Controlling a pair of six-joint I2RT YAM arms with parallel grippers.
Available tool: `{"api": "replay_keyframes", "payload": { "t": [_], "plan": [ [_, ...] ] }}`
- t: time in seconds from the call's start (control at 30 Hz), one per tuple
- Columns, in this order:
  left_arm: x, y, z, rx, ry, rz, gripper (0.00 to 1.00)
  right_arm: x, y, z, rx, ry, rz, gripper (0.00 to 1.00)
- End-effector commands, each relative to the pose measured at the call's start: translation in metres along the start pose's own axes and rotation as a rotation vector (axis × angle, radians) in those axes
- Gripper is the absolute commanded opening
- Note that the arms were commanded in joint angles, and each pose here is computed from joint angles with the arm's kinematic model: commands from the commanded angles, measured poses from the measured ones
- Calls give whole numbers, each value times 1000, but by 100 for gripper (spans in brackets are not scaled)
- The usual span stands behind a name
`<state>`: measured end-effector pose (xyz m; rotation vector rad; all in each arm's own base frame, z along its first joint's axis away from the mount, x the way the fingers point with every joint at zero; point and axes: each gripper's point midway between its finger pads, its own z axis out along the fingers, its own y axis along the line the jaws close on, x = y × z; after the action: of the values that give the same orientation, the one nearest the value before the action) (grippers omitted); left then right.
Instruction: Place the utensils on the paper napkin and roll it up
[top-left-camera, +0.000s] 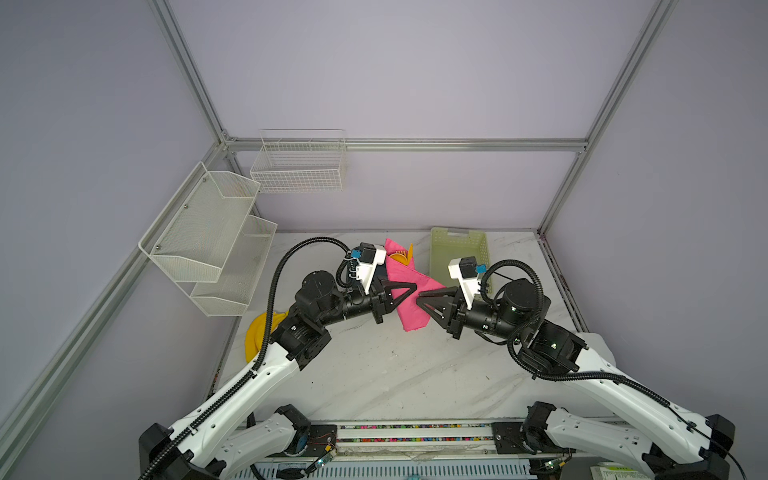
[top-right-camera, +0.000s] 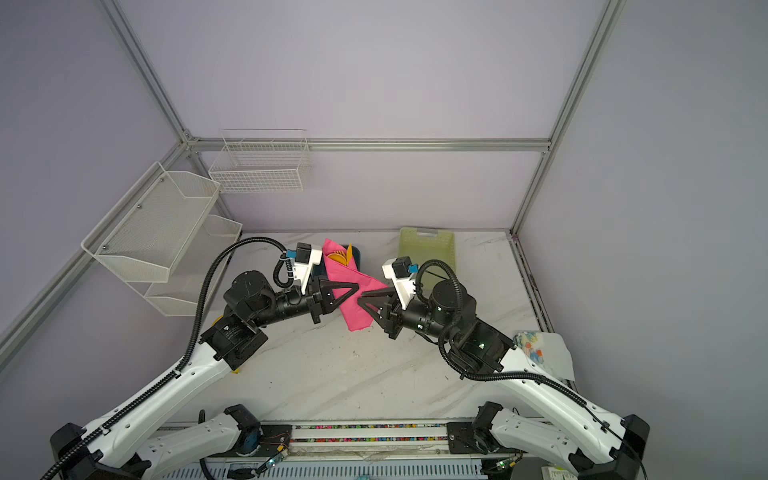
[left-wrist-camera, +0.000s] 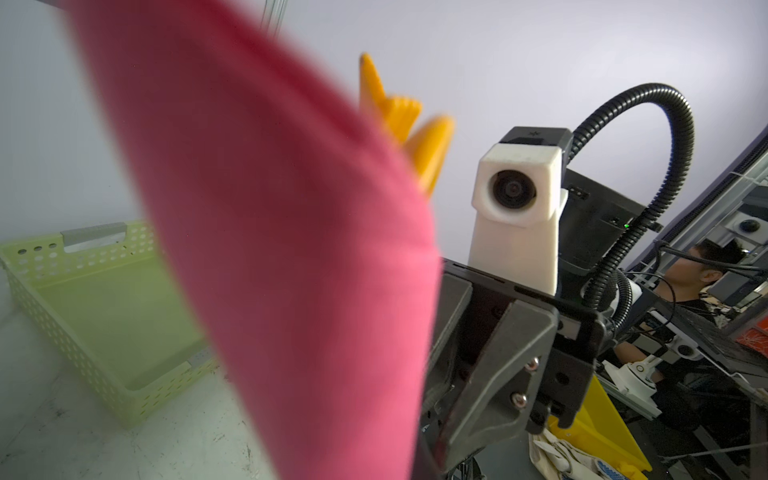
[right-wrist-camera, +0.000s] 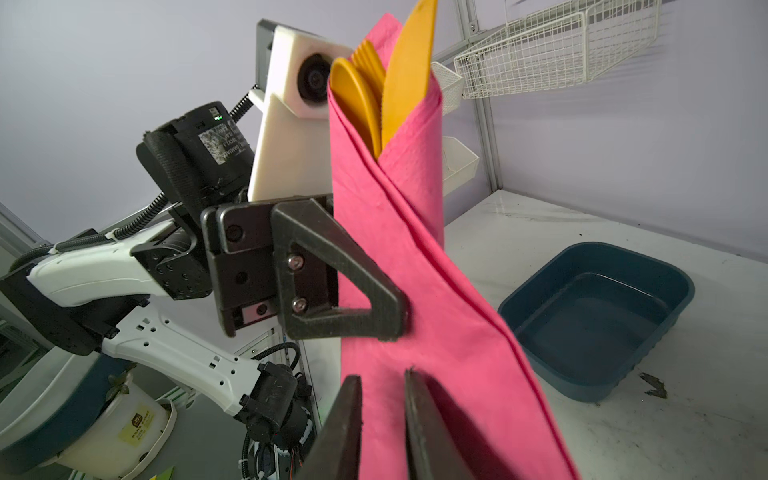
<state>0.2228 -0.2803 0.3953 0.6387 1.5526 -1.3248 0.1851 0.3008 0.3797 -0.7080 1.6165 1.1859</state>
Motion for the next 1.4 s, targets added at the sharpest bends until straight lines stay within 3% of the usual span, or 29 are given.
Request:
{"api": "replay_keyframes", "payload": {
  "t": [0.0, 0.67, 1.0, 1.37],
  "plan": [
    [-47, -39, -6, 114, -96, 84, 1, -15, 7, -6, -12, -42, -27, 24],
    [-50, -49, -9, 158, -110, 83, 1, -16, -2, -19, 62, -66, -22, 31],
    [-55, -56, -12, 186, -129, 83, 1, 0, -9, -13, 73, -19, 2, 15],
    [-57, -64, -13, 228, -134, 81, 1, 4, -8, -7, 49, -1, 11, 7]
  ]
}}
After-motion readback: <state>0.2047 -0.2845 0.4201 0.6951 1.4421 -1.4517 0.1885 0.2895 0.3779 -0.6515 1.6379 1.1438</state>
